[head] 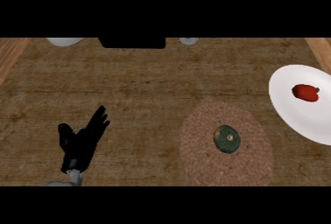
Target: Pick the bell pepper from the placemat and place it in the plate
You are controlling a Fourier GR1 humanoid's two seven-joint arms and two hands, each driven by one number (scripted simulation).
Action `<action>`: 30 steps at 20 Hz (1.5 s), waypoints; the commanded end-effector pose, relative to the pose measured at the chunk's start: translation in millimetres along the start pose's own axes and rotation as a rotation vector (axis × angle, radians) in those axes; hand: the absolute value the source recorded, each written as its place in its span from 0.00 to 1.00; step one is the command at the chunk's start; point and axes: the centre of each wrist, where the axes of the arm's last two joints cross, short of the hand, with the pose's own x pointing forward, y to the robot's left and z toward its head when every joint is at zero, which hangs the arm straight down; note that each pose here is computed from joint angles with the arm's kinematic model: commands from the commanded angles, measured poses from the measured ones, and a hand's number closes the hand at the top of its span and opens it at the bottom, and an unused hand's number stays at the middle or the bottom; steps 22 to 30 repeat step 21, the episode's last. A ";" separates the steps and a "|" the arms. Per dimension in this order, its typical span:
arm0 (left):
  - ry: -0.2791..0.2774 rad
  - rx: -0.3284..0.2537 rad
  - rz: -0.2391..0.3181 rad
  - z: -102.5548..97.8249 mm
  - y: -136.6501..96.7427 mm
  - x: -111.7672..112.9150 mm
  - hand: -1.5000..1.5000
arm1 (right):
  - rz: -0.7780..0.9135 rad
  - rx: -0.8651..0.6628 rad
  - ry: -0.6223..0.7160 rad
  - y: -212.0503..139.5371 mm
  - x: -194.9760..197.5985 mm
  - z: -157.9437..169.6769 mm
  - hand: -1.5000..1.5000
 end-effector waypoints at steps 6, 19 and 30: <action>0.039 0.016 0.002 5.7 -1.5 -8.2 0.50 | -0.020 0.182 -0.003 -63.0 -19.7 32.5 0.00; 0.042 0.019 0.010 8.8 10.1 -4.6 0.50 | 0.108 0.228 0.008 -99.4 -44.5 86.8 0.00; 0.038 0.020 -0.005 7.2 6.4 -3.0 0.50 | 0.143 0.241 0.024 -88.3 -52.7 92.1 0.00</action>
